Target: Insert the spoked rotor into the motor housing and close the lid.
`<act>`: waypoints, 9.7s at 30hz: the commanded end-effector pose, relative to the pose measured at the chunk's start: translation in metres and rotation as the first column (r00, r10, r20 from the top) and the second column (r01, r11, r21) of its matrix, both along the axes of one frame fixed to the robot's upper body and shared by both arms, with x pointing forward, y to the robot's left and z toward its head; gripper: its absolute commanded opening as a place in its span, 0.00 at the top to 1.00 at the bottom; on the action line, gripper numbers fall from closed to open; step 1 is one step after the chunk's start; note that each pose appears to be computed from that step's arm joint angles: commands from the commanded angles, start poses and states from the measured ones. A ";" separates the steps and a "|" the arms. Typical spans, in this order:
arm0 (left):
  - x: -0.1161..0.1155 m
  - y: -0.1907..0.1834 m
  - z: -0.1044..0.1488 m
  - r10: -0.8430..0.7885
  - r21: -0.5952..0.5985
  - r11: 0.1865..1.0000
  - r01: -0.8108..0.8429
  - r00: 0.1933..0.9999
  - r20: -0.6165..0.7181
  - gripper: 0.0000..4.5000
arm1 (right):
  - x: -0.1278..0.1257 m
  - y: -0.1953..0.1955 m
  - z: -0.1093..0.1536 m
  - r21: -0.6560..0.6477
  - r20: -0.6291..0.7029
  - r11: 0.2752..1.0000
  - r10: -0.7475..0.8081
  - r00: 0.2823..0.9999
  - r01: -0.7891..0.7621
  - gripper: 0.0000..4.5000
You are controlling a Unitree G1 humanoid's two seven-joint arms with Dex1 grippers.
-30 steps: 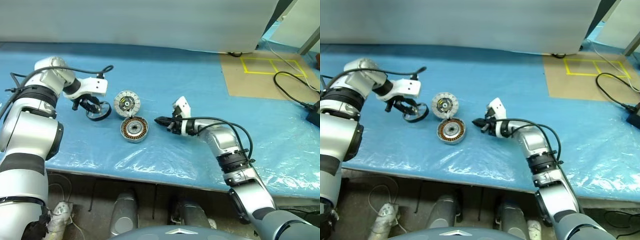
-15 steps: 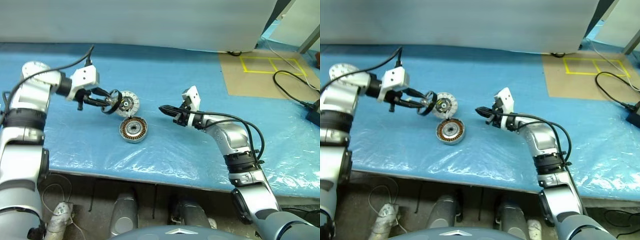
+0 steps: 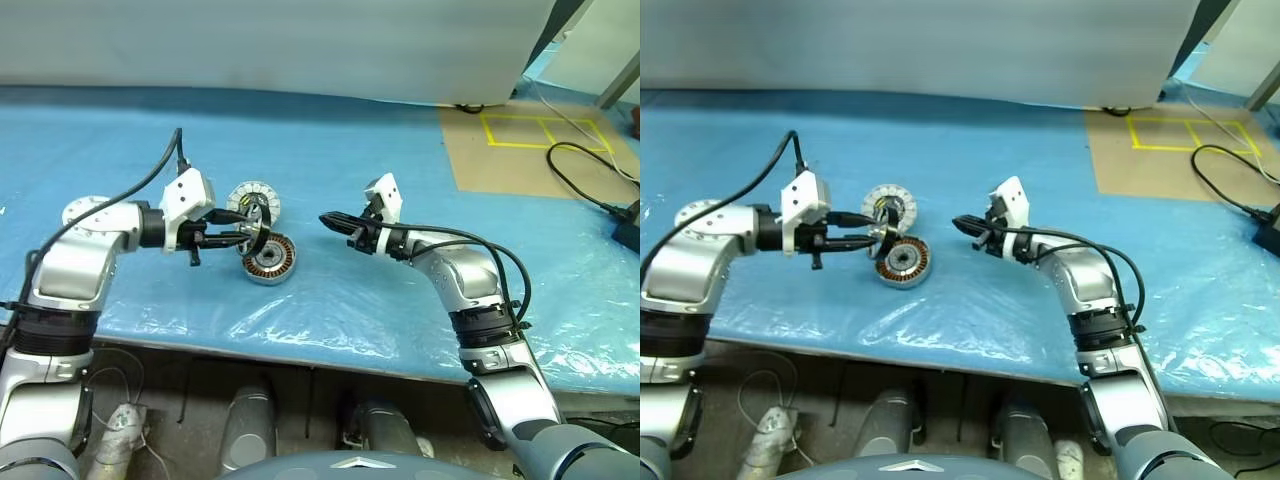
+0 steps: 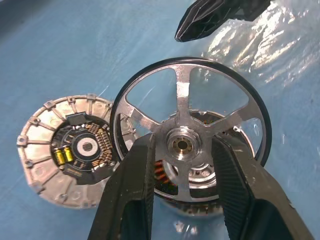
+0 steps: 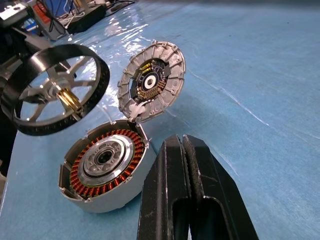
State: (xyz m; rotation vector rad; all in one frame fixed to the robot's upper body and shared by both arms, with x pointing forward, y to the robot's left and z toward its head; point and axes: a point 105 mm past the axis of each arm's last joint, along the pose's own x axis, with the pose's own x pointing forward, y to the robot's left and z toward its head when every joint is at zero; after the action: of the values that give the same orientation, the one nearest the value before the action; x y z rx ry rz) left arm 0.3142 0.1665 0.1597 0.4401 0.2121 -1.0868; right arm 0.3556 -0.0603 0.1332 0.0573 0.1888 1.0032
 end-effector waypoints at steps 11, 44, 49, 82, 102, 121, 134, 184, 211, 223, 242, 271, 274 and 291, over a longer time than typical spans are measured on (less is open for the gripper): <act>0.001 0.000 -0.002 0.004 0.041 0.999 -0.005 1.000 0.014 0.70 | -0.002 0.001 0.008 0.005 0.039 1.000 0.007 0.999 -0.007 1.00; 0.017 0.012 -0.005 -0.067 0.288 0.956 0.061 0.998 0.012 0.70 | -0.010 0.004 -0.005 -0.002 0.013 1.000 -0.003 1.000 0.003 1.00; 0.011 0.006 -0.002 -0.114 0.286 0.952 0.110 0.993 -0.002 0.70 | -0.008 0.004 -0.006 -0.003 0.012 1.000 -0.008 1.000 0.008 1.00; 0.024 -0.006 0.006 -0.085 0.225 0.972 0.070 0.995 0.055 0.28 | -0.011 0.003 -0.015 -0.022 -0.007 1.000 -0.012 1.000 0.012 1.00; -0.014 0.011 0.015 0.039 -0.140 0.990 -0.031 0.998 0.055 0.28 | -0.021 0.020 0.032 0.002 0.076 0.980 0.199 0.977 -0.200 1.00; -0.026 0.032 -0.028 0.349 -0.257 0.907 -0.333 0.937 0.018 0.28 | -0.022 0.089 -0.009 -0.108 -0.014 0.887 0.450 0.893 -0.449 1.00; -0.025 0.022 -0.030 0.348 -0.262 0.905 -0.335 0.937 0.005 0.28 | -0.027 0.113 -0.040 -0.184 -0.042 0.844 0.506 0.862 -0.504 1.00; -0.017 0.043 -0.024 0.423 -0.260 0.878 -0.402 0.905 0.031 0.27 | -0.012 0.041 0.010 -0.817 0.117 0.321 0.906 0.407 -0.479 0.91; -0.016 0.026 -0.034 0.401 -0.256 0.886 -0.386 0.916 0.008 0.27 | -0.024 0.087 -0.002 -0.970 0.018 0.036 0.997 0.079 -0.240 0.03; -0.017 0.021 -0.041 0.396 -0.247 0.890 -0.383 0.918 0.004 0.27 | -0.024 0.091 -0.012 -0.973 -0.022 -0.007 0.998 0.063 -0.231 0.11; -0.013 0.015 -0.042 0.385 -0.253 0.894 -0.370 0.923 0.008 0.27 | -0.018 0.101 -0.002 -0.982 -0.022 -0.006 0.996 0.081 -0.189 0.70; -0.005 0.005 -0.047 0.365 -0.261 0.900 -0.350 0.931 0.012 0.27 | -0.035 0.076 0.008 -0.849 -0.169 0.020 0.936 0.308 -0.528 1.00; -0.003 0.003 -0.046 0.356 -0.260 0.904 -0.340 0.934 0.017 0.27 | -0.038 0.077 0.001 -0.837 -0.203 0.009 0.923 0.326 -0.548 1.00; -0.007 0.008 -0.047 0.369 -0.247 0.902 -0.353 0.929 0.018 0.27 | -0.052 0.079 -0.011 -0.797 -0.274 -0.018 0.902 0.335 -0.603 1.00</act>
State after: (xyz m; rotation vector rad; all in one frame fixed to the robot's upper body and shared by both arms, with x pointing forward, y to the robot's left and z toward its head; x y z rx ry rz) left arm 0.3081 0.1750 0.1011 0.1760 0.1425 -0.7150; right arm 0.3141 0.0169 0.1182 -1.3096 0.3832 1.9209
